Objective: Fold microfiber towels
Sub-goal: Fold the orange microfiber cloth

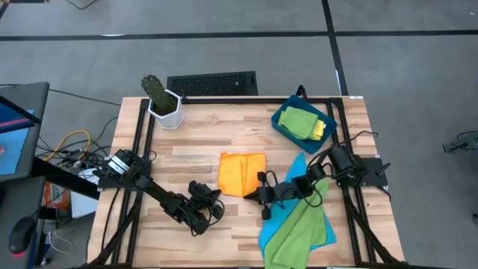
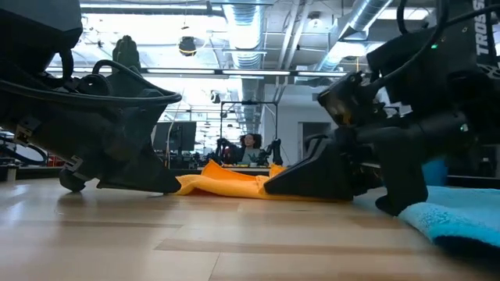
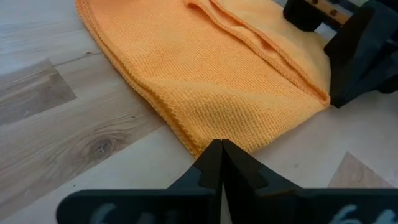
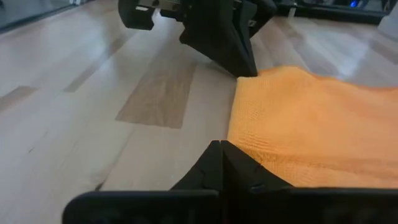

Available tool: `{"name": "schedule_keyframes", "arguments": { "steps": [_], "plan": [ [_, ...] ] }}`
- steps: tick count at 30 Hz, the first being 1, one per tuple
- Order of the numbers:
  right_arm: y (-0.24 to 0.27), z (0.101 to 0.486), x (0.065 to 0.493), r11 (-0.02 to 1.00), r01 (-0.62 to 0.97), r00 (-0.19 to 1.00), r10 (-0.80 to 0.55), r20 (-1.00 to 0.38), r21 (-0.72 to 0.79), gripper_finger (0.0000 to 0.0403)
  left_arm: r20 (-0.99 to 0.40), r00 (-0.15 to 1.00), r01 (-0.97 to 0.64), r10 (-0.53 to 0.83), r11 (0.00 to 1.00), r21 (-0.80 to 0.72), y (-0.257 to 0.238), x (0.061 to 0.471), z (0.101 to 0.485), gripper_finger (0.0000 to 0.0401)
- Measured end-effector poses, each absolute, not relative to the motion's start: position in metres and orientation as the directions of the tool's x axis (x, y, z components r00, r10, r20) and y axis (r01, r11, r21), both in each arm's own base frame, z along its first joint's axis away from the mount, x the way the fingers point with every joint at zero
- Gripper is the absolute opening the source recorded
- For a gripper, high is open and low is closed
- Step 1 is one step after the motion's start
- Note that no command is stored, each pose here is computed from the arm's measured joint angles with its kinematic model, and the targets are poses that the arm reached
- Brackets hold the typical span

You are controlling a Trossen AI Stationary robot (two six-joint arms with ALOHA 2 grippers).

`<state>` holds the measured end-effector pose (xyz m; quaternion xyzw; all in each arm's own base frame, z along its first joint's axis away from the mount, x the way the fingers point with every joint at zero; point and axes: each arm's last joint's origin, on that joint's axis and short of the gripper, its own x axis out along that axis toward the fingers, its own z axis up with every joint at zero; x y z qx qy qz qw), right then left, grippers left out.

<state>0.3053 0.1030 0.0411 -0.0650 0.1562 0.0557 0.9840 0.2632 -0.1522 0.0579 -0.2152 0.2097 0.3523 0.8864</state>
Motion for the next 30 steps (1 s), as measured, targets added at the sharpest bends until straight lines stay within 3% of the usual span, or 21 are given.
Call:
{"name": "schedule_keyframes", "arguments": {
  "steps": [7,11,15,19,25,30],
  "plan": [
    [0.103,0.047,0.306,0.981,-0.148,0.945,0.103,-0.31,-0.124,0.0019,-0.536,0.667,-0.704,0.517,0.674,-0.226,-0.154,0.266,0.061,0.0],
    [0.109,0.083,0.305,0.972,-0.16,0.973,0.126,-0.192,-0.173,0.002,-0.558,0.665,-0.695,0.496,0.685,-0.22,-0.155,0.267,0.069,0.0],
    [0.108,0.097,0.292,0.969,-0.124,0.979,0.085,-0.183,-0.215,0.0026,-0.597,0.656,-0.685,0.462,0.696,-0.213,-0.154,0.265,0.079,0.0],
    [0.099,0.084,0.278,0.98,-0.045,0.962,-0.01,-0.273,-0.193,0.0022,-0.657,0.639,-0.655,0.4,0.73,-0.193,-0.148,0.265,0.092,0.0],
    [0.095,0.056,0.269,0.992,-0.023,0.929,-0.023,-0.37,-0.121,0.0018,-0.693,0.638,-0.612,0.336,0.768,-0.191,-0.137,0.271,0.106,0.0],
    [0.097,0.046,0.274,0.996,-0.008,0.927,-0.028,-0.375,-0.092,0.0026,-0.698,0.641,-0.603,0.318,0.771,-0.203,-0.125,0.277,0.118,0.0]
  ]
}}
